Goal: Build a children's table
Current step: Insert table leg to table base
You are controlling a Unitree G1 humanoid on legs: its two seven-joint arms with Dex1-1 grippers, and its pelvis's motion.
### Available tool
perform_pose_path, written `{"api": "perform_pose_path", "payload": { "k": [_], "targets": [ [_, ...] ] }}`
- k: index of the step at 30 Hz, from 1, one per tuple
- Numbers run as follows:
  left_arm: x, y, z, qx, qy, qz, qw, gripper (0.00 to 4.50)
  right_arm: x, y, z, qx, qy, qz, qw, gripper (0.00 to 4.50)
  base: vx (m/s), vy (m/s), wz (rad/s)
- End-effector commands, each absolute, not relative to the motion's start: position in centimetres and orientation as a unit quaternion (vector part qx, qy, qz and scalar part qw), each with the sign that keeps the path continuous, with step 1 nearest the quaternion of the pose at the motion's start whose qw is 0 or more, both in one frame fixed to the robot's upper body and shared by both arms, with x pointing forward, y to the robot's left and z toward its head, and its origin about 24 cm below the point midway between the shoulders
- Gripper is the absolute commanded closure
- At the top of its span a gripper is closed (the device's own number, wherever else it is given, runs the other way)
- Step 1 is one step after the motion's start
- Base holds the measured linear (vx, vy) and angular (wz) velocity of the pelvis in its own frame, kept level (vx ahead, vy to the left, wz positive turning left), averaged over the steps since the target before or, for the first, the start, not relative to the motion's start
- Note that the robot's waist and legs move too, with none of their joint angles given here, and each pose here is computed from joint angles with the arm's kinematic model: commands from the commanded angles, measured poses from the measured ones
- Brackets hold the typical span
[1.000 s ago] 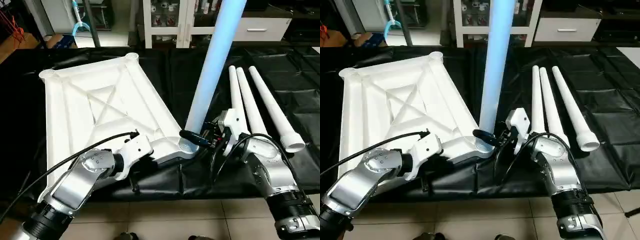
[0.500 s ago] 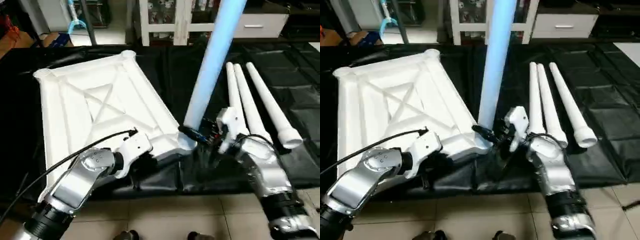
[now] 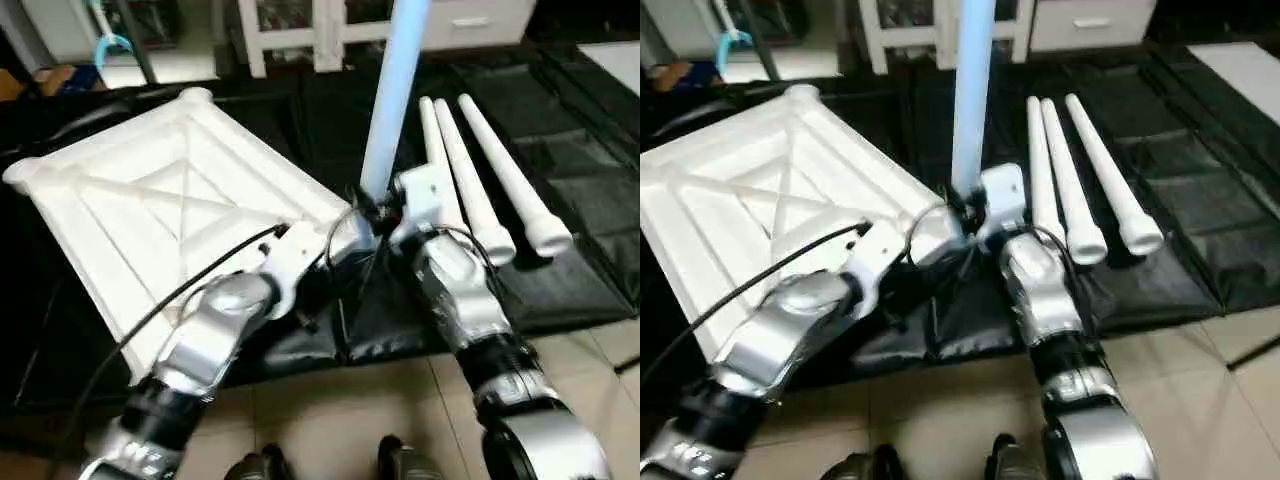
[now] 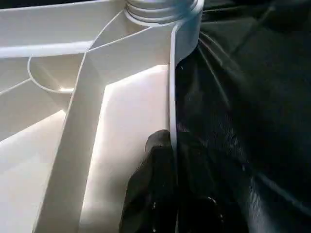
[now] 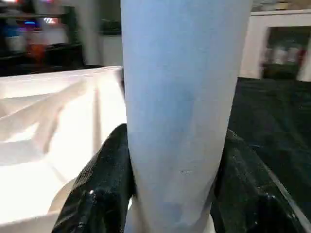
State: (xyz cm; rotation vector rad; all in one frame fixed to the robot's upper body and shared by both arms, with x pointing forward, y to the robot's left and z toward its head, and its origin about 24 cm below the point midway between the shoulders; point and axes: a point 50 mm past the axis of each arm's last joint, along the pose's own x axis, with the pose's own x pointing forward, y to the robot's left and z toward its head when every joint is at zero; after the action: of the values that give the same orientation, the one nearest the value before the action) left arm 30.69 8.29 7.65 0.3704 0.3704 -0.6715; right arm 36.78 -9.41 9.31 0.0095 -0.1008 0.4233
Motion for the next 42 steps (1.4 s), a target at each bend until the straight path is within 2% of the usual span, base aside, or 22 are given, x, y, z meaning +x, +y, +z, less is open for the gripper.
{"api": "perform_pose_path", "payload": {
  "k": [1,9,23,24,26,29,31,37,42],
  "targets": [
    [31.6,8.5,9.8,0.181,0.121,-0.283,0.934,4.5,35.9,-12.2,3.8,0.03,0.076,0.1,0.992,2.64,0.0,0.0,0.0],
    [31.7,8.9,9.6,0.189,0.128,-0.264,0.937,4.5,36.4,-10.1,4.4,0.02,0.063,0.103,0.993,2.64,0.0,0.0,0.0],
    [31.6,8.8,9.5,0.187,0.129,-0.281,0.933,4.5,36.5,-8.1,6.0,0.042,0.01,0.2,0.979,2.64,0.016,-0.032,0.01],
    [31.6,8.8,9.4,0.187,0.129,-0.283,0.932,4.5,36.5,-8.2,6.2,0.038,0.003,0.204,0.978,2.29,0.0,0.0,0.0],
    [31.5,8.9,9.4,0.188,0.129,-0.284,0.931,4.5,36.6,-8.2,6.4,0.04,-0.002,0.208,0.977,1.92,0.0,0.0,0.0],
    [31.4,8.9,9.4,0.188,0.13,-0.289,0.929,4.5,36.8,-8.3,6.8,0.042,-0.007,0.211,0.977,1.84,0.0,0.0,0.0],
    [31.4,8.9,9.4,0.189,0.13,-0.292,0.928,4.5,37.0,-8.4,7.1,0.043,-0.01,0.213,0.976,1.51,0.0,0.0,0.0],
    [31.2,8.9,9.3,0.189,0.131,-0.298,0.927,4.5,37.1,-8.3,8.0,0.044,-0.031,0.231,0.971,1.02,0.0,0.0,0.0],
    [30.9,9.3,8.8,0.189,0.141,-0.315,0.919,4.5,36.7,-8.3,9.1,0.05,-0.069,0.276,0.957,0.58,0.0,0.0,0.0]
  ]
}}
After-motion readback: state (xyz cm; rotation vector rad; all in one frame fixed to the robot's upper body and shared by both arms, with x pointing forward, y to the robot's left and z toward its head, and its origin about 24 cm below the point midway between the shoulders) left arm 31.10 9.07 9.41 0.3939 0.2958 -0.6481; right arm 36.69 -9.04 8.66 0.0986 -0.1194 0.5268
